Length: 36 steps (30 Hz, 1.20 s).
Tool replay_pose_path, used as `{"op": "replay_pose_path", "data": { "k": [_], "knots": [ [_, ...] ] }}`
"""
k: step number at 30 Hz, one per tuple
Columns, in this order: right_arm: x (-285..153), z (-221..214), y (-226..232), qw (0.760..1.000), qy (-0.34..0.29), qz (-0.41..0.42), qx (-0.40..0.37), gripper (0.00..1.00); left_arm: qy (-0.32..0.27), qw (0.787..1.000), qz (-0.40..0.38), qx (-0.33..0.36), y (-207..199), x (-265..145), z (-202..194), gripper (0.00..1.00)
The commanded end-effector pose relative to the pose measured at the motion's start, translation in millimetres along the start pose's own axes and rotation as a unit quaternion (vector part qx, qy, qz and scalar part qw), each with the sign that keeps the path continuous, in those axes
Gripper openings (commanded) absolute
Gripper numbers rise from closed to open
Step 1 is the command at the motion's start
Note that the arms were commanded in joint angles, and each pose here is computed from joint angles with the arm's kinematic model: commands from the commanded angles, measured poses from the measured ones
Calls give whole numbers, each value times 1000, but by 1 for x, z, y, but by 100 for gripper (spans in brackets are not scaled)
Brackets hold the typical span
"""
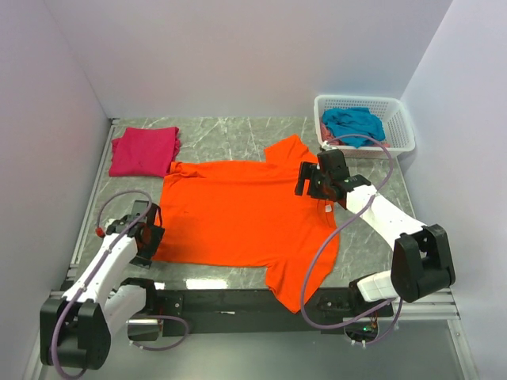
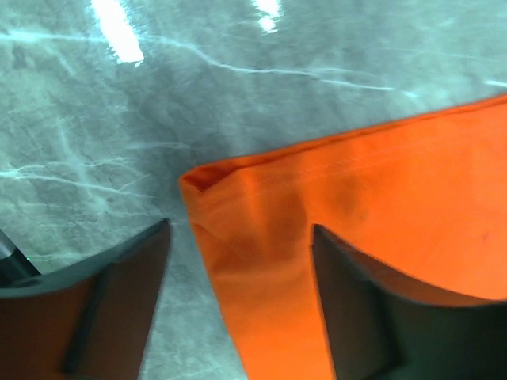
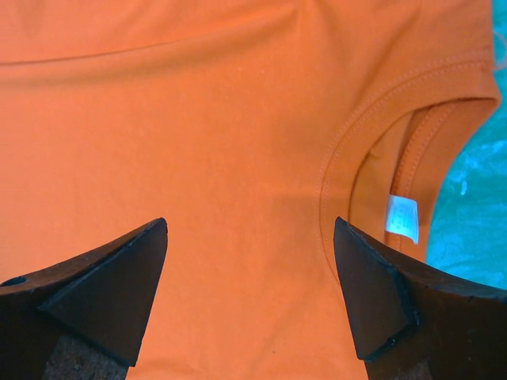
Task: Fold and stack the t-shirts
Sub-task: Flatten the tshirt out
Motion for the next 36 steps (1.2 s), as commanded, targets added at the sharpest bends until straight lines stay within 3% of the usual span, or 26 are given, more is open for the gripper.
{"op": "replay_pose_path", "data": {
  "k": [1, 3, 6, 7, 13, 18, 25, 29, 36],
  "knots": [
    [2, 8, 8, 1000, -17, 16, -1, 91, -3, 999, 25, -22, 5, 11, -2, 73],
    [4, 5, 7, 1000, -12, 13, -1, 91, 5, 999, 44, -11, 10, 16, -7, 70],
    [5, 7, 5, 1000, -19, 9, 0, 92, 10, 998, 58, -6, 12, 20, -10, 55],
    [6, 8, 6, 1000, -20, 10, 0, 91, 12, 998, 65, -5, 13, 23, -11, 43],
    [9, 2, 4, 1000, -3, 2, 1, 91, 12, 998, 64, -9, 13, 26, -13, 1],
    [-9, -8, 14, 999, -5, 0, -32, 91, 6, 999, 45, -5, 8, 21, -8, 1],
    [-49, -125, 63, 980, 102, 66, -158, 88, 15, 1000, 0, 10, -8, 14, -8, 1],
    [-83, -207, 77, 945, 172, 109, -256, 87, 17, 1000, 3, 15, -6, 14, -9, 1],
    [-131, -266, 71, 907, 221, 158, -322, 78, 26, 999, 0, 19, -3, 13, -13, 1]
  ]
}}
Point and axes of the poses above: each gripper's point midway between its finger pads, its own x axis out along the fingers, its own y axis along the line the jaws close on, z = x × y, the point moved 1 cm from there along -x, back along the fingers, and after that the axes turned 4 degrees about -x, right-handed, at the moved point
